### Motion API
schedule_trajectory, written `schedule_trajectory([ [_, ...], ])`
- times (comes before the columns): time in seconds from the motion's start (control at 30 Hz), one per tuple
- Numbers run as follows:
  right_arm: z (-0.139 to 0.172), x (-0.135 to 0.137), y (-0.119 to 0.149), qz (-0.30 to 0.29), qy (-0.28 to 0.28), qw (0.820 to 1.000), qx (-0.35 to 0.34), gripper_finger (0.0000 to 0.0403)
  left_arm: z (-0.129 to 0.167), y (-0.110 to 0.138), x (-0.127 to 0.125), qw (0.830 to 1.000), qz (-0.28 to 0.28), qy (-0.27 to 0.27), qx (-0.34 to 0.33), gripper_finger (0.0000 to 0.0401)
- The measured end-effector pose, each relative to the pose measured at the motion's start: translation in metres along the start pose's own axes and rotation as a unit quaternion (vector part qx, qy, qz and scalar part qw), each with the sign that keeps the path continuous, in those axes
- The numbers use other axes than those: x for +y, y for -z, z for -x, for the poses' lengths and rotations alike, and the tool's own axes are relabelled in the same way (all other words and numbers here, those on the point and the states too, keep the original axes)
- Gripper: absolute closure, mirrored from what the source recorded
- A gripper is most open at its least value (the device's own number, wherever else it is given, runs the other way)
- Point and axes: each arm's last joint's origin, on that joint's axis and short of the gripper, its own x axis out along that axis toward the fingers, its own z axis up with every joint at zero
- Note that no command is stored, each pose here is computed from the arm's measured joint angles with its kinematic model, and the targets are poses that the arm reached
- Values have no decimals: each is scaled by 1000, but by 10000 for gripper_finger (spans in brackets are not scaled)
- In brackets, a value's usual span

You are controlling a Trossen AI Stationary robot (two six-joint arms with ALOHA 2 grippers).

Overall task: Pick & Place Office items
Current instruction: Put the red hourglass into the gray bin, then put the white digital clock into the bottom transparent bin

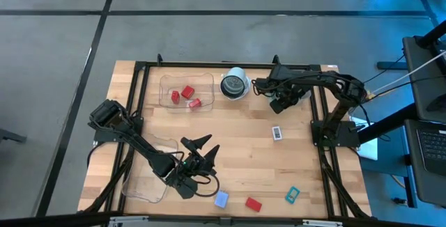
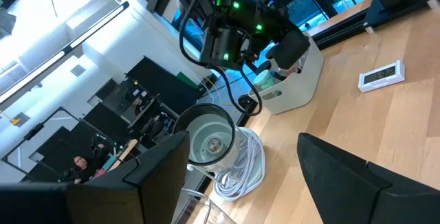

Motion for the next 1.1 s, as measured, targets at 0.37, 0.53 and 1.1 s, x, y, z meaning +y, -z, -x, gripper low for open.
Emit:
schedule_trajectory([
  [0.37, -6, 10, -4, 25, 42, 999, -9, 190, 0, 0, 0, 1000, 0, 0, 0, 134],
  [0.53, -6, 10, -5, 29, 49, 998, -16, 188, 0, 0, 0, 1000, 0, 0, 0, 134],
  [1.1, -6, 10, -6, 33, 56, 997, -28, 168, 0, 0, 0, 1000, 0, 0, 0, 134],
])
